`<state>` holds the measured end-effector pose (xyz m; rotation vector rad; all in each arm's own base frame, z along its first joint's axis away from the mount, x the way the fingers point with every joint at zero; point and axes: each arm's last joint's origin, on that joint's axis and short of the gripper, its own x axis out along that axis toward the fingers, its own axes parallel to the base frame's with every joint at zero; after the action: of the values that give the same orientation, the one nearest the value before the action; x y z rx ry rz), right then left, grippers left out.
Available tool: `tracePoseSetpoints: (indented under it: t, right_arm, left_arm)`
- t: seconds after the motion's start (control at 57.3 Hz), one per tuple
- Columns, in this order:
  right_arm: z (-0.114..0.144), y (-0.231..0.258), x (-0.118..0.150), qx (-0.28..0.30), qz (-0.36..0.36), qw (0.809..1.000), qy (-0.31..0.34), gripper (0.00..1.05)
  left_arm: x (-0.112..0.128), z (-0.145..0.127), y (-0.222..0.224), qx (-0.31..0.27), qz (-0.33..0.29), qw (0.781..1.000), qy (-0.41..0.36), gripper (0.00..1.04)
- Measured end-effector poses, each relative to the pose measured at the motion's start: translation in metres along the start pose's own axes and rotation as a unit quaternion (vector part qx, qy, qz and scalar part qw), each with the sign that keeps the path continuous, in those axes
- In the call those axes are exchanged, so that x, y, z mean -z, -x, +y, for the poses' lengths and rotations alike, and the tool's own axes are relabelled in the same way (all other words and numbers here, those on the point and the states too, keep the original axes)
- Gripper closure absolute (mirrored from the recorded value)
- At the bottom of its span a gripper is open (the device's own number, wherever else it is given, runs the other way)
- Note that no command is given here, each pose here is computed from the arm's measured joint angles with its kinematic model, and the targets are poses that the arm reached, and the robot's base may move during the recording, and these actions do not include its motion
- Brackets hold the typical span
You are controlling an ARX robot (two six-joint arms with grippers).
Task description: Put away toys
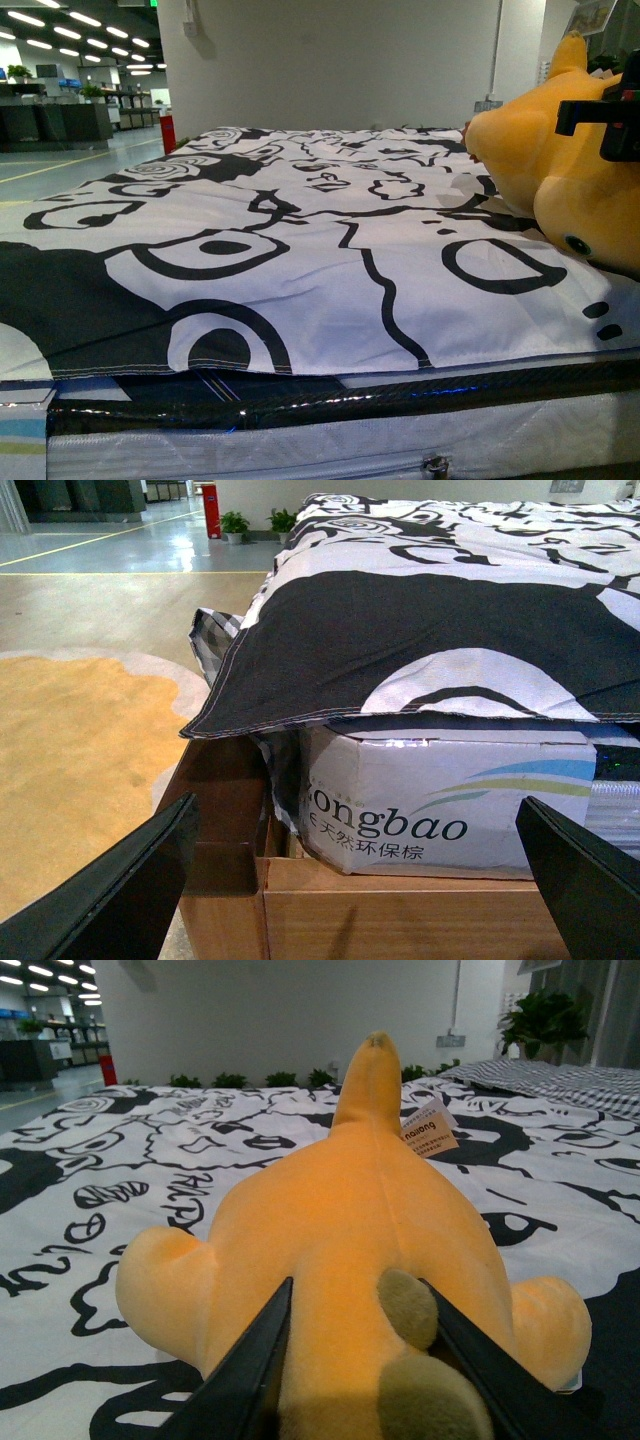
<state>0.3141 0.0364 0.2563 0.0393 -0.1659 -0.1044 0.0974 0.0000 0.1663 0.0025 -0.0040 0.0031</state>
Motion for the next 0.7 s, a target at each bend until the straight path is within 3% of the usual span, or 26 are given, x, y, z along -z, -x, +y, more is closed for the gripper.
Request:
tracePoseSetpoints:
  t: [0.192, 0.471, 0.698]
  right_arm:
    - [-0.012, -0.001, -0.004, -0.022, -0.003, 1.0, -0.009, 0.97]
    - [-0.045, -0.002, -0.023, -0.043, -0.018, 0.998, -0.047, 0.98]
    - [-0.085, 0.005, -0.067, -0.063, -0.076, 0.993, -0.058, 0.98]
  left_arm:
    - [0.0, 0.0, 0.0, 0.0, 0.0, 1.0, 0.0, 0.06]
    - [0.0, 0.0, 0.0, 0.0, 0.0, 1.0, 0.0, 0.06]
    - [0.0, 0.0, 0.0, 0.0, 0.0, 1.0, 0.0, 0.06]
